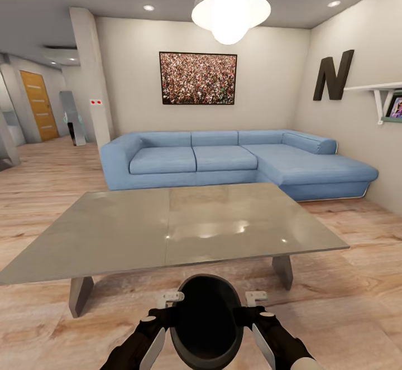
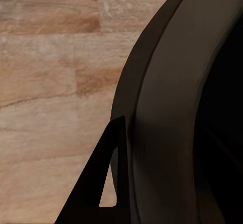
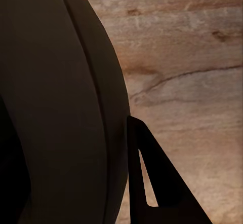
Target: Place each of the two pumpkins and all three candles from the living room inside a cabinet in the living room (use any cabinet), then make sure every cabinet is closed, and position the cauldron so it is next to a table in the living room.
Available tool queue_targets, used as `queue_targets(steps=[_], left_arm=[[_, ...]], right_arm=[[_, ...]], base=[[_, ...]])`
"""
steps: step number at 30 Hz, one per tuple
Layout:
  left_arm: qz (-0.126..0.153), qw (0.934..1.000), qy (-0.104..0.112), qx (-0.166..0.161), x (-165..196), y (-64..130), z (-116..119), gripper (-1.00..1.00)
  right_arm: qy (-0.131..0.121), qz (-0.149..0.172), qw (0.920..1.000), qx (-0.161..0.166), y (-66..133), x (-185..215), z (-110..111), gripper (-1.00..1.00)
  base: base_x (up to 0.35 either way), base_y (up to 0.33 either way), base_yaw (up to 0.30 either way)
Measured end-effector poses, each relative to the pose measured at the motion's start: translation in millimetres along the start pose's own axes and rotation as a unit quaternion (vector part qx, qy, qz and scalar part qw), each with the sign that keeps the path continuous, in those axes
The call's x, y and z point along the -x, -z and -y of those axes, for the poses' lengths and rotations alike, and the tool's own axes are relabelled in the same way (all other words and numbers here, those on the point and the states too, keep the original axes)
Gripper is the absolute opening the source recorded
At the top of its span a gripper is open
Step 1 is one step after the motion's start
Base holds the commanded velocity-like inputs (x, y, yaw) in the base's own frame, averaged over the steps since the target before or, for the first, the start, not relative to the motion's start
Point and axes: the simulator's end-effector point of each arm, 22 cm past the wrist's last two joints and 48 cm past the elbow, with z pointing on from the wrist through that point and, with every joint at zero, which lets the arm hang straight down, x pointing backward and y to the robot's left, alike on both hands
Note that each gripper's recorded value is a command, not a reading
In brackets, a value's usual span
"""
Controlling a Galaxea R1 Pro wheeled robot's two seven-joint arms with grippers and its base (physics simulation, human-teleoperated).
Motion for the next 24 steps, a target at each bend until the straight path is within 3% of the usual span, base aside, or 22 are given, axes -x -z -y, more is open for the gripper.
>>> queue_targets(steps=[24], left_arm=[[-0.028,0.9996,0.003,0.002,-27,-14.8,-4,-1.0]], right_arm=[[-0.003,-0.028,0.9996,0.0,-15.5,-28,1,-1.0]], base=[[0.0,0.0,0.0]])
